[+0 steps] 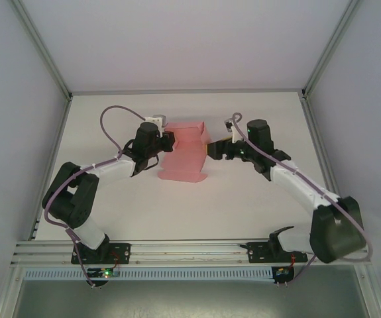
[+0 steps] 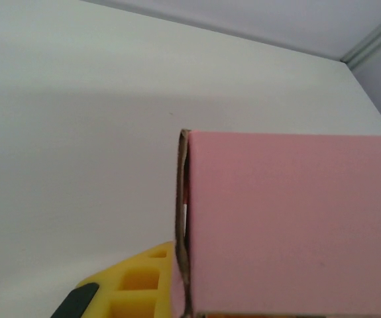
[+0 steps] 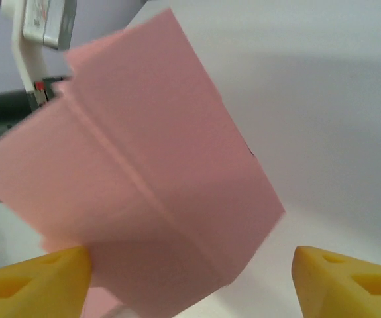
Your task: Assemble paper box
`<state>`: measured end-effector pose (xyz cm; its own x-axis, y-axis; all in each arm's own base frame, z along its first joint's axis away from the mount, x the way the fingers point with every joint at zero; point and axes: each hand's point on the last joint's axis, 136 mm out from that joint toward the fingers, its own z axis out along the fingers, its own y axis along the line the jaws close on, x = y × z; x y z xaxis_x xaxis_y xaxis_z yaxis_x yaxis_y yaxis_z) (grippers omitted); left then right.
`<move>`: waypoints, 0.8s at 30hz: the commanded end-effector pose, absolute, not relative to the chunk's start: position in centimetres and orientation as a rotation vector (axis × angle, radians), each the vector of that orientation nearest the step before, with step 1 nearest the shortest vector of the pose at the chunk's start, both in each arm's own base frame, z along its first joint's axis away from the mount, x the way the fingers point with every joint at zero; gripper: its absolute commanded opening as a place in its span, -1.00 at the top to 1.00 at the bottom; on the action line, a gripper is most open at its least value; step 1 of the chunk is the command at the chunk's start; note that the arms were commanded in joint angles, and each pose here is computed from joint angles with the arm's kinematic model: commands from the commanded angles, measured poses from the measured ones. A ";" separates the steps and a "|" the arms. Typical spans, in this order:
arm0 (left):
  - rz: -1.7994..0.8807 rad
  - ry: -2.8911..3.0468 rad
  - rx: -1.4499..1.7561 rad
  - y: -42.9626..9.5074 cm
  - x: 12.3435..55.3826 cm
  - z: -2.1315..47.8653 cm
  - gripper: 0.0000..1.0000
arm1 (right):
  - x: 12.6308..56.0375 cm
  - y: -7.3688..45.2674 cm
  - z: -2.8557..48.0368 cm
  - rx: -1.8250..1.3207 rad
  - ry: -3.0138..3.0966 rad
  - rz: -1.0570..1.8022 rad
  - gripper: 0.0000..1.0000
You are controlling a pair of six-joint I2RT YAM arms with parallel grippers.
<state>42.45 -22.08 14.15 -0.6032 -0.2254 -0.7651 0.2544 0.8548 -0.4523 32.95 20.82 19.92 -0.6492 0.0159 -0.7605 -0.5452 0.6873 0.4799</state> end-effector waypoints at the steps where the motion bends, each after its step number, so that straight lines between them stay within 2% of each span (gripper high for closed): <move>1: -0.598 2.014 -0.104 -20.4 43.4 16.3 1.00 | 33.1 18.7 20.6 -0.234 2.099 0.818 -0.74; 8: -0.630 1.947 -0.155 -20.2 43.9 17.6 1.00 | 31.1 21.6 21.3 -0.221 2.046 1.038 -0.69; 13: -0.667 1.894 -0.190 -20.2 44.1 18.8 1.00 | 31.9 24.0 20.4 -0.205 2.073 1.113 -0.47; 14: -0.673 1.894 -0.181 -20.4 44.0 18.8 1.00 | 32.2 24.3 20.4 -0.214 2.067 1.119 -0.39; 16: -0.677 1.892 -0.184 -20.4 44.1 19.1 1.00 | 32.9 24.2 20.4 -0.174 2.068 1.116 0.00; 20: -0.682 1.877 -0.207 -20.0 44.0 19.2 1.00 | 33.3 23.4 21.5 -0.127 1.987 1.154 0.55; 22: -0.699 1.859 -0.228 -19.9 44.1 19.1 1.00 | 33.1 22.8 22.4 -0.095 1.916 1.222 0.68; 24: -0.730 1.837 -0.274 -19.6 44.3 19.0 1.00 | 32.4 22.6 23.3 -0.092 1.855 1.310 0.68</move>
